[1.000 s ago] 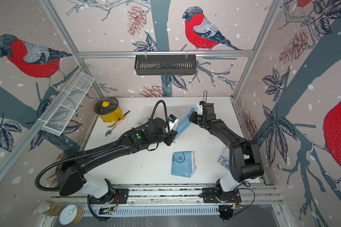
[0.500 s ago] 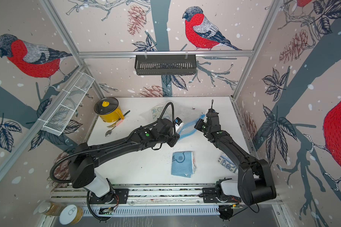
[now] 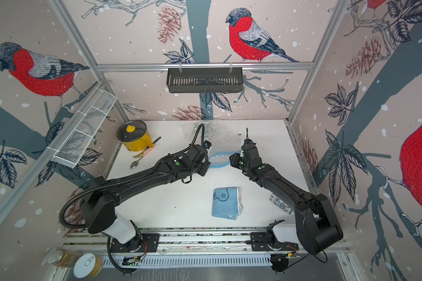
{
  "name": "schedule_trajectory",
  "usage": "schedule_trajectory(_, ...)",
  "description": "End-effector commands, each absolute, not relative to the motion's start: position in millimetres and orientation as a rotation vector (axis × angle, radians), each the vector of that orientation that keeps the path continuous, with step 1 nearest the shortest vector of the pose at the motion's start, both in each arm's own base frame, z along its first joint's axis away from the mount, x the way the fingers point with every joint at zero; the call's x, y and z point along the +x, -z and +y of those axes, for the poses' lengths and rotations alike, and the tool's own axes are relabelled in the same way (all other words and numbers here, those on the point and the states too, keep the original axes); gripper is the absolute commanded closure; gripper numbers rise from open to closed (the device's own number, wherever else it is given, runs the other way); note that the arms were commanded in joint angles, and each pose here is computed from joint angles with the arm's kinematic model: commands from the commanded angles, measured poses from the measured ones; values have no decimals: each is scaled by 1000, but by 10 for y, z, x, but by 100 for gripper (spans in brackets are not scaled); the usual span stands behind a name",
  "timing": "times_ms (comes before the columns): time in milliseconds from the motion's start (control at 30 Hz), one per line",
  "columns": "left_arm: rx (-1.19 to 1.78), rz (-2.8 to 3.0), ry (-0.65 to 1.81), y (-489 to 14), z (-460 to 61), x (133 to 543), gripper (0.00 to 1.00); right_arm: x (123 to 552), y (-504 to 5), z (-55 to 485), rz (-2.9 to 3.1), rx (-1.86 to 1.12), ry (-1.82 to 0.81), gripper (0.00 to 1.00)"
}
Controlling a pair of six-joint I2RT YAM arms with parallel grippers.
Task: Place the folded towel into the vacuum bag
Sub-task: Adjust the vacuum bag at the center of the board, then move the towel to the center of the board.
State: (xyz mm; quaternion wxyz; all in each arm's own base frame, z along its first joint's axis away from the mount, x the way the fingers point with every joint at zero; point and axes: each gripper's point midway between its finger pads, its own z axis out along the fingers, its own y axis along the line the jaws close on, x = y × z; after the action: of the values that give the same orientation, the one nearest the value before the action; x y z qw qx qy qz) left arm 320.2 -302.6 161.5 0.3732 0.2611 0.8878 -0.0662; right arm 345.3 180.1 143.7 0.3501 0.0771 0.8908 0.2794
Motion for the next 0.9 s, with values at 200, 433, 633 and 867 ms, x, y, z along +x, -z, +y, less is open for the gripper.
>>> schedule_trajectory(200,533,2306,130,-1670,-2764,3299,100,3270,-1648,1566,2359,152,-692,33)
schedule_trajectory(433,556,2320,175,-1596,-2806,3262,100,3079,-1658,1010,2458,318,-541,16)
schedule_trajectory(633,543,2321,194,-1572,-2794,3266,100,2956,-1522,129,2467,640,-358,0)
schedule_trajectory(867,519,2314,223,-1597,-2764,3232,100,2617,-1069,-745,2574,1064,-159,0)
